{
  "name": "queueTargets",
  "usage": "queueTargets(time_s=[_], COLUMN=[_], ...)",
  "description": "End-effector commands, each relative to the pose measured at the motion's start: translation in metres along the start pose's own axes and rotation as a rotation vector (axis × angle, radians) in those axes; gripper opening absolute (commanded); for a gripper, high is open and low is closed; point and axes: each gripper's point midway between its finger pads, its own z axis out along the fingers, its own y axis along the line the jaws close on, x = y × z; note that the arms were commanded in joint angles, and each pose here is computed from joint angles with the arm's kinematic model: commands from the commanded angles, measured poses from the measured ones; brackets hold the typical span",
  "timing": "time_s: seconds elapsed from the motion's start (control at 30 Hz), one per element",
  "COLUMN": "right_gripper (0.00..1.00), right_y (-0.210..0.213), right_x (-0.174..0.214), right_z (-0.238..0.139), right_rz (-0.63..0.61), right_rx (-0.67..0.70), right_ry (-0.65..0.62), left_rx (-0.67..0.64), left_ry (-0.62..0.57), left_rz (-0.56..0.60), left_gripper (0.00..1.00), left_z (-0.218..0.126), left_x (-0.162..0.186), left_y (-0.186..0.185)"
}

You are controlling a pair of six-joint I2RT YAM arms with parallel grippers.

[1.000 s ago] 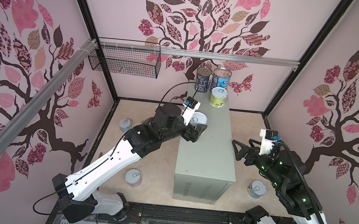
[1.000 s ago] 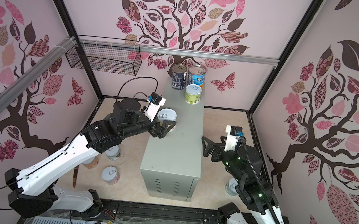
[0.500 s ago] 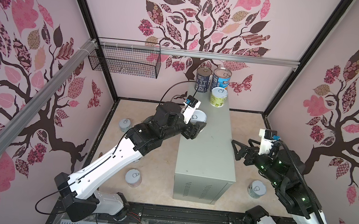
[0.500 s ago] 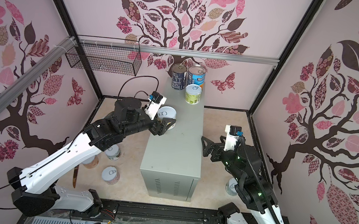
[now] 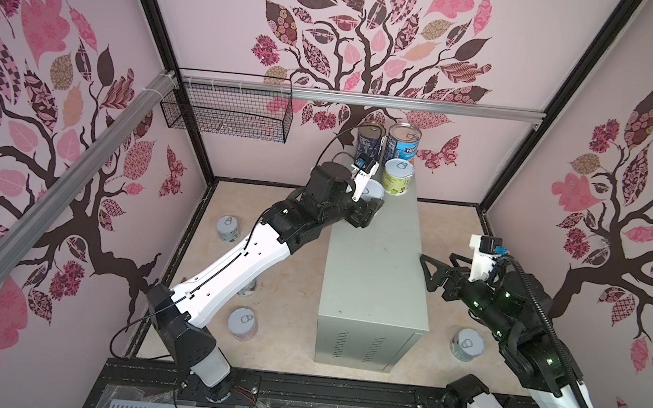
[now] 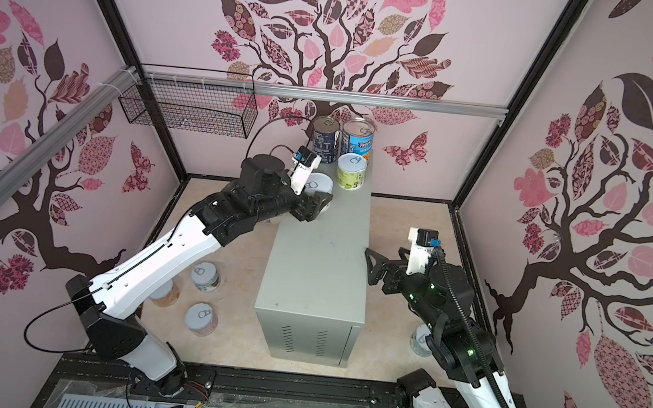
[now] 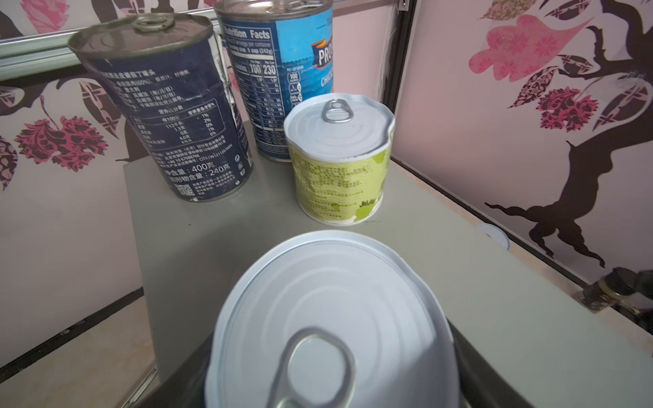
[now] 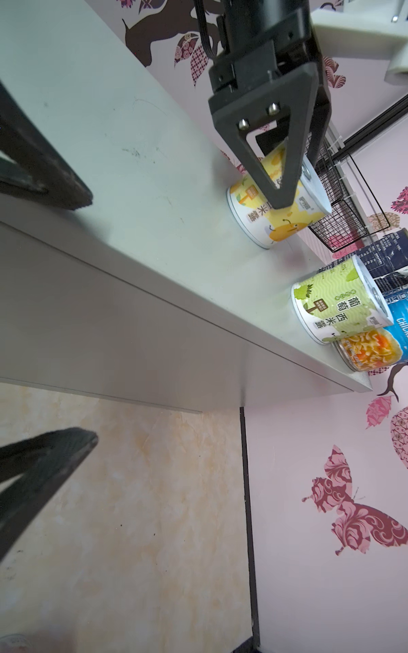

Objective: Place and organize the canned foods onto the counter
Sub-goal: 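Carry the yellow can with the left gripper toward the green-labelled can, then lower the yellow can beside the green-labelled can and open the left gripper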

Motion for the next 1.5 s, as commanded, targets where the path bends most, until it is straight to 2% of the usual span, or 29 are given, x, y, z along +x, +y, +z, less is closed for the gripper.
queueTargets(time_s=[0.0,0.3,0.7,1.1,1.47], right_gripper=[1.0,1.0,1.0,1.0,1.0], right_y=[0.004,0.008,0.007,0.011,0.012], right_x=[-0.003,-0.02,-0.017,-0.016,-0.016], right_z=[0.008,0.027,0.033,0.038,0.038], right_rz=[0.055,0.094,0.086,0.094,0.092], right_rx=[-0.02,-0.02,-0.018,-0.039,-0.046], right_ry=[-0.006,-0.041,-0.025,-0.01,-0.009], left_rx=[-0.068,-0.057,-0.086,-0.114,-0.111], left_ry=[-0.052,-0.057,-0.05,-0.042,-0.03], left_rz=[-0.03,-0.052,-0.025,-0.017,-0.026], left_gripper=[0.52,0.52,0.52,0.53,0.61], left_z=[0.003,0.025,0.054,0.067,0.075], left_x=[-0.021,-0.023,-0.028,-0.028,-0.023], left_y=[0.025,0.034,0.045,0.056,0.056])
